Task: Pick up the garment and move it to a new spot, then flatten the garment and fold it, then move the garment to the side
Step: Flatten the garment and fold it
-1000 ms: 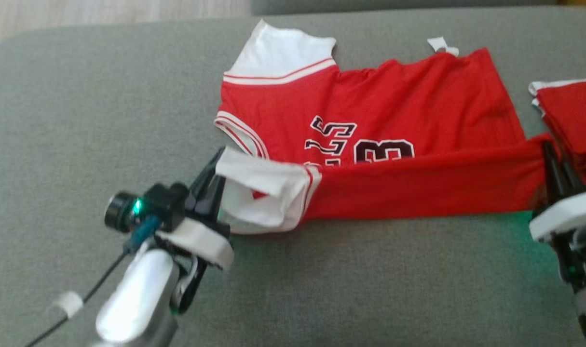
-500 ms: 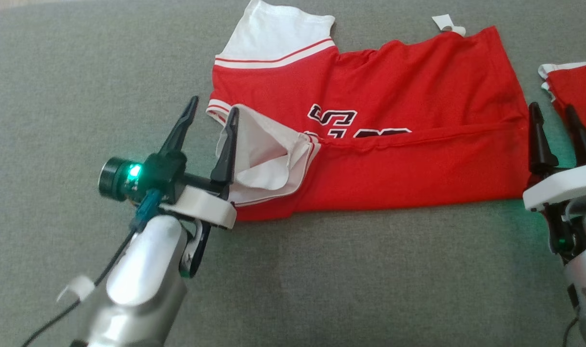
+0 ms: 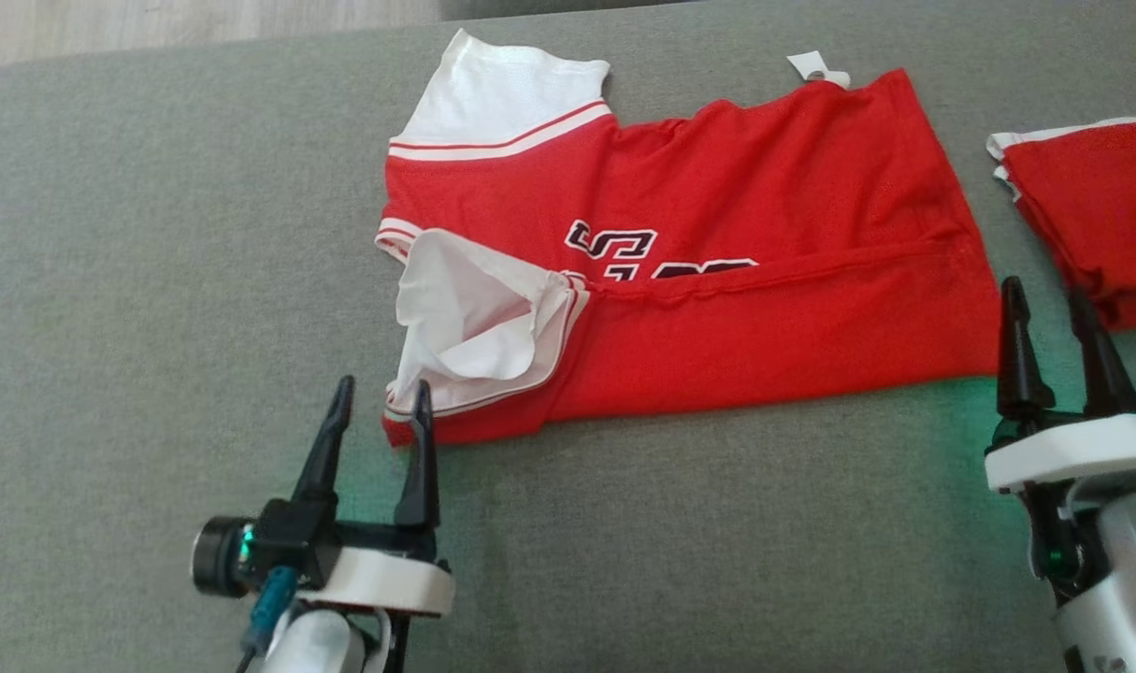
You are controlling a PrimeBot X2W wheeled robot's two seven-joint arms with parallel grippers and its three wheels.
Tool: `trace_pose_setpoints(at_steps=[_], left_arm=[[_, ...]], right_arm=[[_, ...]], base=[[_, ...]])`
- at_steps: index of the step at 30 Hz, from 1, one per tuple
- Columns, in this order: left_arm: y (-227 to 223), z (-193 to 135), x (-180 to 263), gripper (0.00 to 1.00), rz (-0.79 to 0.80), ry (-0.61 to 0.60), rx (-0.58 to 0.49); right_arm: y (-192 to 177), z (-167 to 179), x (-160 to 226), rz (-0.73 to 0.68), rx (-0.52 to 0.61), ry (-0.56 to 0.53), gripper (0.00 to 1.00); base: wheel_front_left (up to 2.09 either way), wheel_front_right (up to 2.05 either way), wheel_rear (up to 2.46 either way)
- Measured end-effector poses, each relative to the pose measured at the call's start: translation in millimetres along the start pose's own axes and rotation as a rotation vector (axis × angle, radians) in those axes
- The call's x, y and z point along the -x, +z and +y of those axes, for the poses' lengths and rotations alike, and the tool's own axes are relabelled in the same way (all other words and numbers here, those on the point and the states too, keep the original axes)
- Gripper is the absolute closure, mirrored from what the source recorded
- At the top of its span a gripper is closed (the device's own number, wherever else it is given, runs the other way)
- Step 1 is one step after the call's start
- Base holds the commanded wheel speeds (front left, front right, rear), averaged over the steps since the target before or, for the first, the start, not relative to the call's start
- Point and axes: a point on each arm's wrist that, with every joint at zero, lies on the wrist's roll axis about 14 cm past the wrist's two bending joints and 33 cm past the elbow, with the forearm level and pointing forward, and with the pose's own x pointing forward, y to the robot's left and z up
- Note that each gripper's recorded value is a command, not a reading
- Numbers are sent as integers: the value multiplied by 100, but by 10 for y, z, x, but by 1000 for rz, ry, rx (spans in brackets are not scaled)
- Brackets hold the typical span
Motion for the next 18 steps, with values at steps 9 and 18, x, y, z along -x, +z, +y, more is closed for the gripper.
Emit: trace_pose_setpoints(at_steps=[9,18], left_arm=[[-476,86,63,0,154,-21,-49],[-586,149,-135,19,205,-41,-58]], right_arm=[[46,-75,57,-15,-1,-22,0],[-242,-96,69,80,7,-28,0]], base=[[0,0,0],[0,0,0]])
